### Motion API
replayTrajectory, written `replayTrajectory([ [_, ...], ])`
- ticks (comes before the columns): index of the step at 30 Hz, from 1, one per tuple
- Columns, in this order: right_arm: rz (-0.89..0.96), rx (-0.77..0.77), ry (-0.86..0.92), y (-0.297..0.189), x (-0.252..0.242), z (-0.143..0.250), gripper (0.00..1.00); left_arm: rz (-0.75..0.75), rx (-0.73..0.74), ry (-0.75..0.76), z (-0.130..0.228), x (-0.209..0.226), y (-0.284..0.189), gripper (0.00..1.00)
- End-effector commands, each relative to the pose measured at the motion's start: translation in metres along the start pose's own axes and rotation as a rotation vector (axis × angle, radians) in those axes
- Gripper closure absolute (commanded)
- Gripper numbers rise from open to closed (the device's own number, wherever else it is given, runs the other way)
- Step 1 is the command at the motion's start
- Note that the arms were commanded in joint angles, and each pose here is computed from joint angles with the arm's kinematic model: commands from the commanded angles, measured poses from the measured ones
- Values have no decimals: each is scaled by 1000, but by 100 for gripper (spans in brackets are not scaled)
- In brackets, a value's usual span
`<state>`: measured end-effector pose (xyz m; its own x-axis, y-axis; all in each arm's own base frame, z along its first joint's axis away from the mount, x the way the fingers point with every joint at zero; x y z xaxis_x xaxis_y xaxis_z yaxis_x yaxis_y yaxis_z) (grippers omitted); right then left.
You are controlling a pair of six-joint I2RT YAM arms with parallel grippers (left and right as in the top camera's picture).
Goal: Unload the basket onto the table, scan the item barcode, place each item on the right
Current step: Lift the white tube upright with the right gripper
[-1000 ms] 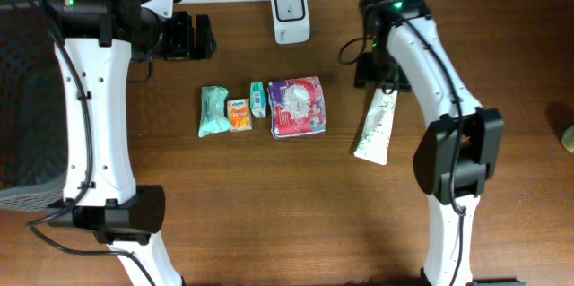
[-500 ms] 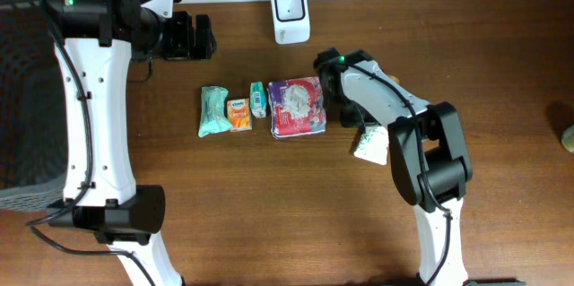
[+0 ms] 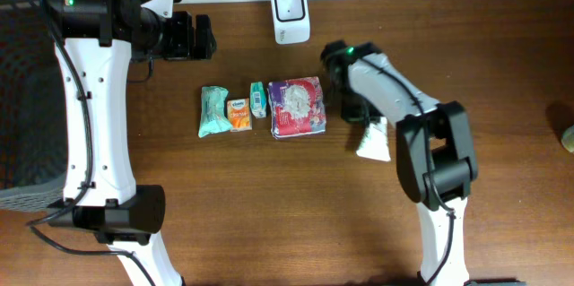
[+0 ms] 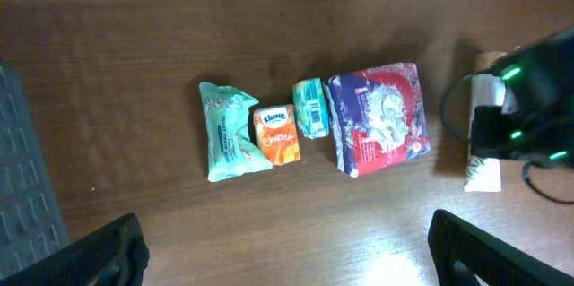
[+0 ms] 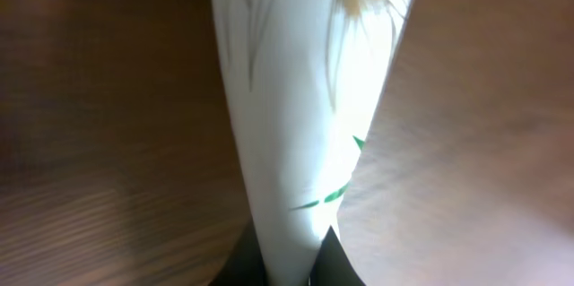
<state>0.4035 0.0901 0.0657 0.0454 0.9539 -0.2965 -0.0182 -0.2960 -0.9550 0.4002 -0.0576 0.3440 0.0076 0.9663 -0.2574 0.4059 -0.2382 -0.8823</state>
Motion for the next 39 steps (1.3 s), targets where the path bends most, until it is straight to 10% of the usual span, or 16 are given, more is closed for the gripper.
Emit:
replayTrajectory([
  [1, -610, 59, -164, -35, 37, -9, 96, -3, 5, -10, -1, 3, 2, 1],
  [5, -1156, 33, -236, -64, 31, -11, 96, -3, 5, -10, -1, 3, 2, 1],
  [11, -1181, 129, -68, 0, -5, 8, 82, -3, 5, -10, -1, 3, 2, 1],
  [16, -1061, 168, 87, 17, -59, 4, 39, -3, 5, -10, -1, 3, 2, 1],
  [23, -924, 143, -57, -28, -64, -1, 20, -3, 5, -10, -1, 3, 2, 1],
  [39, -300, 67, -226, -54, 19, 7, 12, -3, 5, -10, -1, 3, 2, 1],
])
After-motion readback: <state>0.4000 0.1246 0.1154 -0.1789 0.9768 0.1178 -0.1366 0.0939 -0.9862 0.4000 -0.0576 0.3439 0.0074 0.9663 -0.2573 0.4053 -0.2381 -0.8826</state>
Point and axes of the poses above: each gripper's point midway between its finger pads, its own y axis out along the fingers, its own x axis along the line the jaws close on, z = x × y, the point moved 4 cm from there along -y, back along the fingers, and after that the axes turned 7 degrees about -y, right-handed, at the moved point
